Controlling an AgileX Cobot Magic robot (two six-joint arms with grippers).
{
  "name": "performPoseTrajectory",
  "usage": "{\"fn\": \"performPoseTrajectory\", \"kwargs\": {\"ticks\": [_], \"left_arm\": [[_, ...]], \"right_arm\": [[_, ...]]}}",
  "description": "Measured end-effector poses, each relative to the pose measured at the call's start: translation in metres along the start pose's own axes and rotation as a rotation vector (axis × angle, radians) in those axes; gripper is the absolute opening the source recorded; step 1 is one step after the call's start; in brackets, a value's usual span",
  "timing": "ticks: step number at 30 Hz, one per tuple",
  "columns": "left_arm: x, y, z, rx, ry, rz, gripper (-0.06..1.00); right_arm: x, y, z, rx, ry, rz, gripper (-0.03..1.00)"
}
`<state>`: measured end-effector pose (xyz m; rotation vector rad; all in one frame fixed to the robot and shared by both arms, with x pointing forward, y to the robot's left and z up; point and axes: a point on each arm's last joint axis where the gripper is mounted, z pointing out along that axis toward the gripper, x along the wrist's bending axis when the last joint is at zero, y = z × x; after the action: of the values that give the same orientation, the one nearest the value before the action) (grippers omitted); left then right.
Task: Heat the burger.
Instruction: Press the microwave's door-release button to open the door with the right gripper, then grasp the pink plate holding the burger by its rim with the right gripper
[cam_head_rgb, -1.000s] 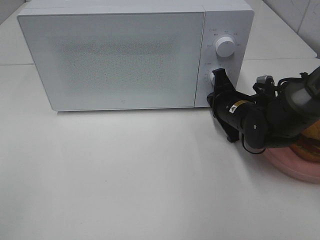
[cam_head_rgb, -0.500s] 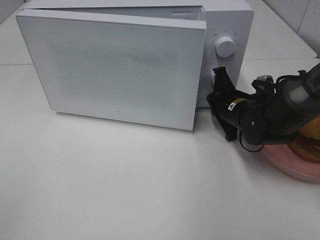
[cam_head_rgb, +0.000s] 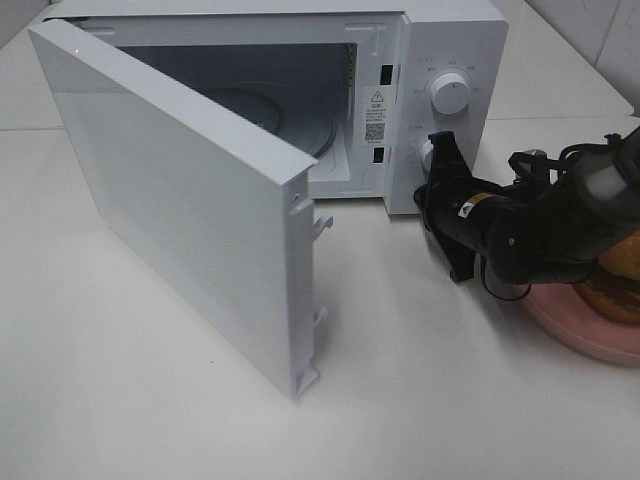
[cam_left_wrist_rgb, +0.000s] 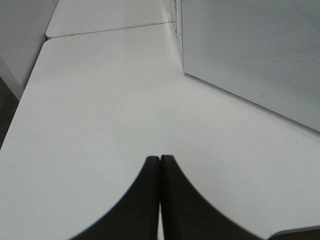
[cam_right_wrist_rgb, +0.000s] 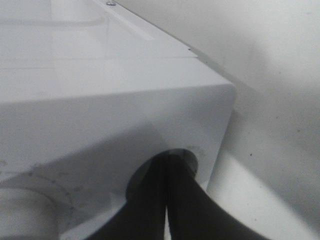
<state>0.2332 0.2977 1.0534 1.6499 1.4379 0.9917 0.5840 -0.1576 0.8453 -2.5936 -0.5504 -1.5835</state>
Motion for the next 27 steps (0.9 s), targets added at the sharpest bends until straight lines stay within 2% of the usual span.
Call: {"fn": "performPoseTrajectory", "kwargs": {"ticks": [6,8,12,17,18,20,21,22,23,25,26,27], "left_arm": [[0.000,0.000,0.000,0.000,0.000,0.000,0.00],[0.000,0.000,0.000,0.000,0.000,0.000,0.00],[0.000,0.000,0.000,0.000,0.000,0.000,0.00],[0.000,0.000,0.000,0.000,0.000,0.000,0.00],[0.000,0.000,0.000,0.000,0.000,0.000,0.00],[0.000,0.000,0.000,0.000,0.000,0.000,0.00],[0.000,0.000,0.000,0.000,0.000,0.000,0.00],[0.000,0.000,0.000,0.000,0.000,0.000,0.00],[0.000,0.000,0.000,0.000,0.000,0.000,0.00],[0.000,0.000,0.000,0.000,0.000,0.000,0.00],[0.000,0.000,0.000,0.000,0.000,0.000,0.00],[0.000,0.000,0.000,0.000,0.000,0.000,0.00]], "right_arm": [[0.004,0.001,-0.019,0.041,0.023,-0.054,0.00],[0.011,-0.003,-0.030,0.093,0.077,-0.119,0.01],[0.012,-0.006,-0.040,0.139,0.104,-0.173,0.02],[0.003,-0.009,-0.054,0.191,0.087,-0.278,0.04],[0.002,-0.010,-0.057,0.205,0.094,-0.352,0.04],[0.002,-0.011,-0.059,0.209,0.099,-0.391,0.05],[0.003,-0.012,-0.060,0.224,0.116,-0.479,0.06],[0.003,-0.012,-0.060,0.224,0.116,-0.479,0.06],[0.004,-0.014,-0.061,0.238,0.138,-0.578,0.06],[0.005,-0.015,-0.062,0.243,0.148,-0.622,0.07],[0.007,-0.016,-0.063,0.254,0.174,-0.726,0.07],[0.007,-0.016,-0.063,0.254,0.174,-0.726,0.07]]}}
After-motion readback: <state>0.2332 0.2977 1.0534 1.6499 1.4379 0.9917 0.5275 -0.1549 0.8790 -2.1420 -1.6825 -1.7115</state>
